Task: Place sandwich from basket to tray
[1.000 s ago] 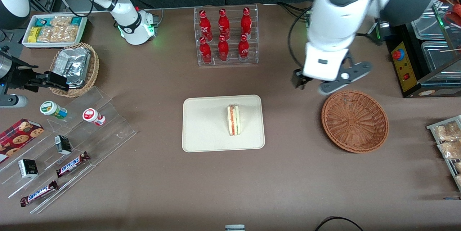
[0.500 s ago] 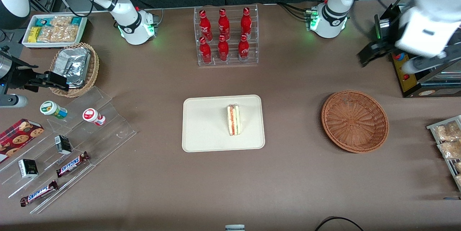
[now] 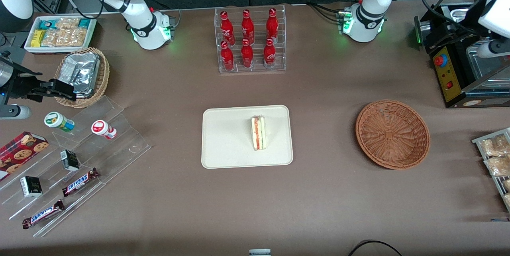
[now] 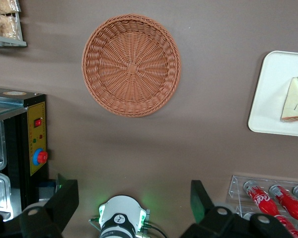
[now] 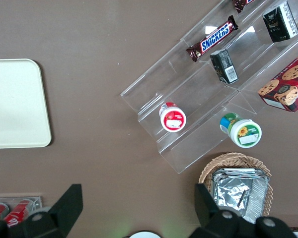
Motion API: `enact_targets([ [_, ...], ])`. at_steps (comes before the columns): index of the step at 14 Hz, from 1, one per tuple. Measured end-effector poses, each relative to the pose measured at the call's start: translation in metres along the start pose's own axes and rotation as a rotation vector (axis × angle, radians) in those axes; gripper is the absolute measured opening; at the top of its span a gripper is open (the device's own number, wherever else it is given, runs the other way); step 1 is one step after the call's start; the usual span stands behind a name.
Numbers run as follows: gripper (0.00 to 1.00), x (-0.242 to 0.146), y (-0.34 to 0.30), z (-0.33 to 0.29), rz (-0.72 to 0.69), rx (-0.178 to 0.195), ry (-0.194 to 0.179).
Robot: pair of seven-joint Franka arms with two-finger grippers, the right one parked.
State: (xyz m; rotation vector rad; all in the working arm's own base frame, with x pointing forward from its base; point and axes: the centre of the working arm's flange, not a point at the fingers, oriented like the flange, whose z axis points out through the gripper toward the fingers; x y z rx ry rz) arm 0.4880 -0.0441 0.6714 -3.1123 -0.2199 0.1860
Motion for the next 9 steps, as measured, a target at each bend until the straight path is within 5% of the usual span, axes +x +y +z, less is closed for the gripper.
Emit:
enact_targets([
  [9,1.0,-0.007,-0.039,0.011,0.123,-0.027,0.026],
])
